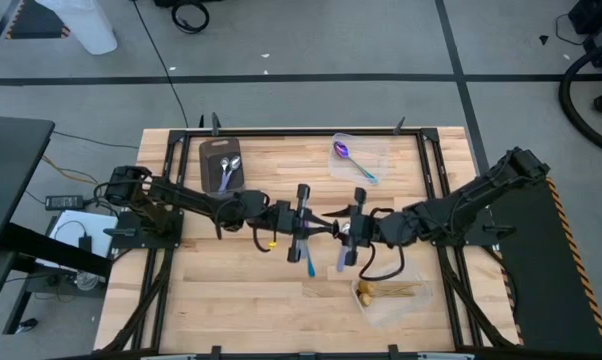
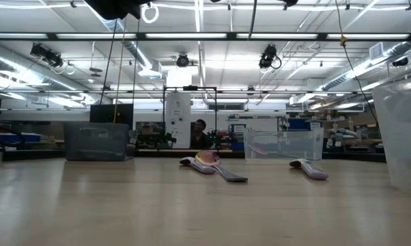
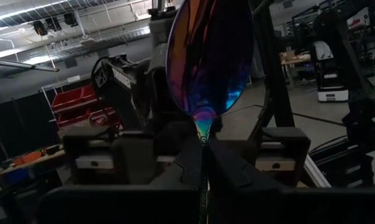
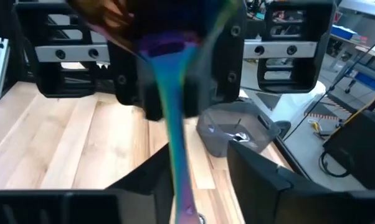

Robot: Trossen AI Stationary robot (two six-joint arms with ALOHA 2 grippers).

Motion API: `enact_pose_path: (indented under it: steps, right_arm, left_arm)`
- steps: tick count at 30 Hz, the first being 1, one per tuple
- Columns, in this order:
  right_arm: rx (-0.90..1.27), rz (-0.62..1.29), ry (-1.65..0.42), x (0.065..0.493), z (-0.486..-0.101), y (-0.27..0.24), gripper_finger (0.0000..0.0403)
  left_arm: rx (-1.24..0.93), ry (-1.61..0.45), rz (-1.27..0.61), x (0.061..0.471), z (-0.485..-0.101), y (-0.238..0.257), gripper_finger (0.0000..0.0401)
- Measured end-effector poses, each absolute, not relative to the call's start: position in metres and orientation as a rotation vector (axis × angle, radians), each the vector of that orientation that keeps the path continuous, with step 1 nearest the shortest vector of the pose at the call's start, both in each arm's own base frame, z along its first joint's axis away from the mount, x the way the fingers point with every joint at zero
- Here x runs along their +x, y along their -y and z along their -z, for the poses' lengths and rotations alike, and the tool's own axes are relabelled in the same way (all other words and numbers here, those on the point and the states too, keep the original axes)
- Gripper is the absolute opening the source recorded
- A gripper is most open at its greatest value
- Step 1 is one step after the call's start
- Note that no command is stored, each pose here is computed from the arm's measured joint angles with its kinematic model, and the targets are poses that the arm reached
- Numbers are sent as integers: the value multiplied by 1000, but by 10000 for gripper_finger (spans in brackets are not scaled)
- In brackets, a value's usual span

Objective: Sort silverware by color (type)
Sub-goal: Put the blue spoon into the top transparent bin

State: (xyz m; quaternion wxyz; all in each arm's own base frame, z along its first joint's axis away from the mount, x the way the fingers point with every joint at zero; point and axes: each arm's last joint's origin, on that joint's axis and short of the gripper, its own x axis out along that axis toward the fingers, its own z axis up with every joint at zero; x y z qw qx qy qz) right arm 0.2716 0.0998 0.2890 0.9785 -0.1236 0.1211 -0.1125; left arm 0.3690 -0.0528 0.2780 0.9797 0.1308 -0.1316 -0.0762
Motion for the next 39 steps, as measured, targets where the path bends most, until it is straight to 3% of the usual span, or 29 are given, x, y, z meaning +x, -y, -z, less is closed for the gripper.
enact_pose_path:
  steps: [13, 26, 32, 39]
  right_arm:
    - [-234, 246, -290, 266, -287, -101, 24]
    - [-222, 238, -331, 264, -284, -98, 24]
    - [-197, 242, -422, 257, -278, -90, 30]
    - [-168, 289, -551, 248, -272, -71, 31]
  left_arm:
    - [260, 197, 127, 372, -271, 39, 18]
    - [221, 164, 114, 373, -269, 31, 22]
    - [187, 158, 92, 374, -271, 23, 89]
    - [208, -39, 64, 374, -253, 7, 156]
